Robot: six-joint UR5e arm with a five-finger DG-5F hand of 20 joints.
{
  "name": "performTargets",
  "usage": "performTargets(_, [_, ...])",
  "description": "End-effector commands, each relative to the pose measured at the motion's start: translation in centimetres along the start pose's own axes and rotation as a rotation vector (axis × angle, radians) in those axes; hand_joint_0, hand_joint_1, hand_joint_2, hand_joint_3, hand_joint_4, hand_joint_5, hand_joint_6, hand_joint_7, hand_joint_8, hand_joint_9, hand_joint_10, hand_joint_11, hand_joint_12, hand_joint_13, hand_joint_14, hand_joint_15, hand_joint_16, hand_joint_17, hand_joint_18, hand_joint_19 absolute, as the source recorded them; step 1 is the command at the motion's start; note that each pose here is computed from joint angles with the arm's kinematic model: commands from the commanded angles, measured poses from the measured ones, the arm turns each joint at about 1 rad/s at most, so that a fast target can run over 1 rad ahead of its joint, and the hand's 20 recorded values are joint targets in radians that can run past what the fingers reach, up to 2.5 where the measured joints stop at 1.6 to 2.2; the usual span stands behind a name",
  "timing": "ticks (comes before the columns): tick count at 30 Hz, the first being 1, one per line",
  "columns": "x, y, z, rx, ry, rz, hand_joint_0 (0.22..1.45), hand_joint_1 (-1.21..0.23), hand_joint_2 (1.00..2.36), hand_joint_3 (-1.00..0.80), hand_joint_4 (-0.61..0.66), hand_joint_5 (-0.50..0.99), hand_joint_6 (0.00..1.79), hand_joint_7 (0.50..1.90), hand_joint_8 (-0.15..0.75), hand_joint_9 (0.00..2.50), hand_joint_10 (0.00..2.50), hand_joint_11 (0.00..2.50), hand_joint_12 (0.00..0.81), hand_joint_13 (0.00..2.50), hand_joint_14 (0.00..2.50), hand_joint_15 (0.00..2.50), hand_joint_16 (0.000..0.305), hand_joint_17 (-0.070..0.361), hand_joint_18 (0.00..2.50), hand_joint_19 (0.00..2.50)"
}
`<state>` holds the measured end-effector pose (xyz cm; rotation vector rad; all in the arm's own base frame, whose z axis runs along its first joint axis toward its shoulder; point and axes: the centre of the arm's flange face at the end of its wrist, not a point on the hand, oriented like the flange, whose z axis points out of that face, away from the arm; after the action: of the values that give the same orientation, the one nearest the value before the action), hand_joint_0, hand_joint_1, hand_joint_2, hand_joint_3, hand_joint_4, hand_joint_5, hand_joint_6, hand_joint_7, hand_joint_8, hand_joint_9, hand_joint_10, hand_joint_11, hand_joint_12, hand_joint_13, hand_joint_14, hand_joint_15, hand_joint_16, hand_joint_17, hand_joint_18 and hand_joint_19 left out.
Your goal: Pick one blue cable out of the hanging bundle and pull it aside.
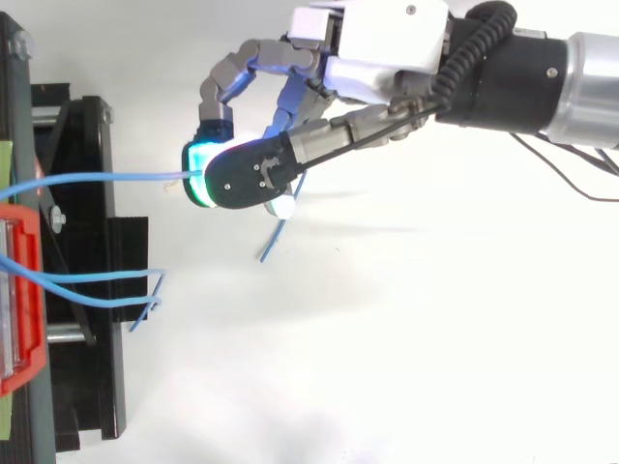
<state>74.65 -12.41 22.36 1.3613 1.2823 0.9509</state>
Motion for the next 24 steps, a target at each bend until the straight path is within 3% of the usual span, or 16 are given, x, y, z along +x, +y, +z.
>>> performTargets(1, [-0.4,0.8,-0.2,-0.013,-0.007,0.001,0.58,-0.72,1.01,-0.12,-0.15,-0.05,0.91,0.96,0.265,1.34,0.02,0.85,0.313,1.20,0.03,0.73,0.058,0.130,0.90,0.50])
performTargets(5, [-0.5,1.9,-0.5,-0.028,-0.009,0.002,0.58,-0.76,1.01,-0.06,-0.19,-0.04,0.90,0.99,0.265,1.38,0.02,0.82,0.318,1.24,0.03,0.73,0.060,0.134,0.96,0.47])
performTargets(10, [-0.5,2.0,-0.5,-0.029,-0.011,0.009,0.59,-0.83,1.01,-0.01,-0.23,-0.02,0.89,1.03,0.257,1.43,0.02,0.81,0.316,1.28,0.03,0.75,0.061,0.136,1.01,0.44])
performTargets(18, [-1.1,1.9,-0.5,-0.027,-0.013,0.016,0.53,-0.81,1.26,-0.05,-0.24,-0.01,0.88,1.05,0.244,1.45,0.02,0.77,0.332,1.28,0.03,0.75,0.062,0.140,1.05,0.43])
performTargets(24, [-2.4,1.7,-0.6,-0.018,-0.029,0.026,0.52,-0.80,1.29,-0.05,-0.24,0.00,0.88,1.07,0.244,1.44,0.02,0.76,0.338,1.23,0.02,0.74,0.062,0.139,1.04,0.42])
